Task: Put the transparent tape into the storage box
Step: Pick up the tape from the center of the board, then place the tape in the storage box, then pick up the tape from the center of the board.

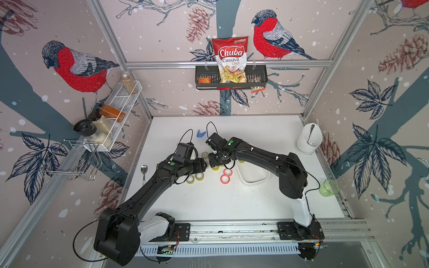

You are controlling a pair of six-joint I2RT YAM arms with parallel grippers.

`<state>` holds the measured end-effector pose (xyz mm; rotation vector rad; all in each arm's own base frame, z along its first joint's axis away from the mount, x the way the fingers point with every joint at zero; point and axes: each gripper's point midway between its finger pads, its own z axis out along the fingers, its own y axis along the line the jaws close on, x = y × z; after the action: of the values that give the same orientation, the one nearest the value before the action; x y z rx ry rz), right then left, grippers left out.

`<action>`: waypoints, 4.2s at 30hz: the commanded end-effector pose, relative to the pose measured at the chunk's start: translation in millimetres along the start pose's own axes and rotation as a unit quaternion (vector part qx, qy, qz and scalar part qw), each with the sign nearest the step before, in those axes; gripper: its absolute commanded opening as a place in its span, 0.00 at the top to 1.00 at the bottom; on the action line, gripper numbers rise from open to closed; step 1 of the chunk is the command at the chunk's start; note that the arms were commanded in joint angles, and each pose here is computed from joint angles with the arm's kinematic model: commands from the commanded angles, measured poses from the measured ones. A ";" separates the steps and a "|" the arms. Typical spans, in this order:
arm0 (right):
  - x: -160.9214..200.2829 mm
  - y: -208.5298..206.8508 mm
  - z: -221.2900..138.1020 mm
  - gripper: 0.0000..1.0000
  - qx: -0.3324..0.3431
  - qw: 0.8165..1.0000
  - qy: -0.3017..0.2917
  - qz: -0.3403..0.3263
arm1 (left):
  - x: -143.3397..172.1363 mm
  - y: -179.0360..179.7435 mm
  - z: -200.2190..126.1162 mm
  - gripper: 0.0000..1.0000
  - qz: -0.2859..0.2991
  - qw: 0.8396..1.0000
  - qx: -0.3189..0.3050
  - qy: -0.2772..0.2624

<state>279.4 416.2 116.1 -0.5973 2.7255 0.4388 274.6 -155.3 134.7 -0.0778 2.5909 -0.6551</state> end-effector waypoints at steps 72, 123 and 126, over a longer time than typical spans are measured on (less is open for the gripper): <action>6.3 -235.4 27.9 0.40 0.147 0.977 0.016 0.154 | -24.0 -146.1 81.1 0.42 0.097 0.991 0.082 0.046; 7.1 -41.3 28.0 0.56 0.016 1.000 0.027 -0.004 | 7.3 6.7 8.0 0.43 -0.024 0.999 -0.027 -0.015; 3.6 -48.3 33.5 0.59 0.011 0.999 0.029 0.020 | 8.4 6.1 9.1 0.43 -0.026 0.999 -0.023 -0.015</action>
<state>299.2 381.2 73.8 -0.6335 2.7872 0.3552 269.9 -155.1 119.7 -0.1515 2.5976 -0.5942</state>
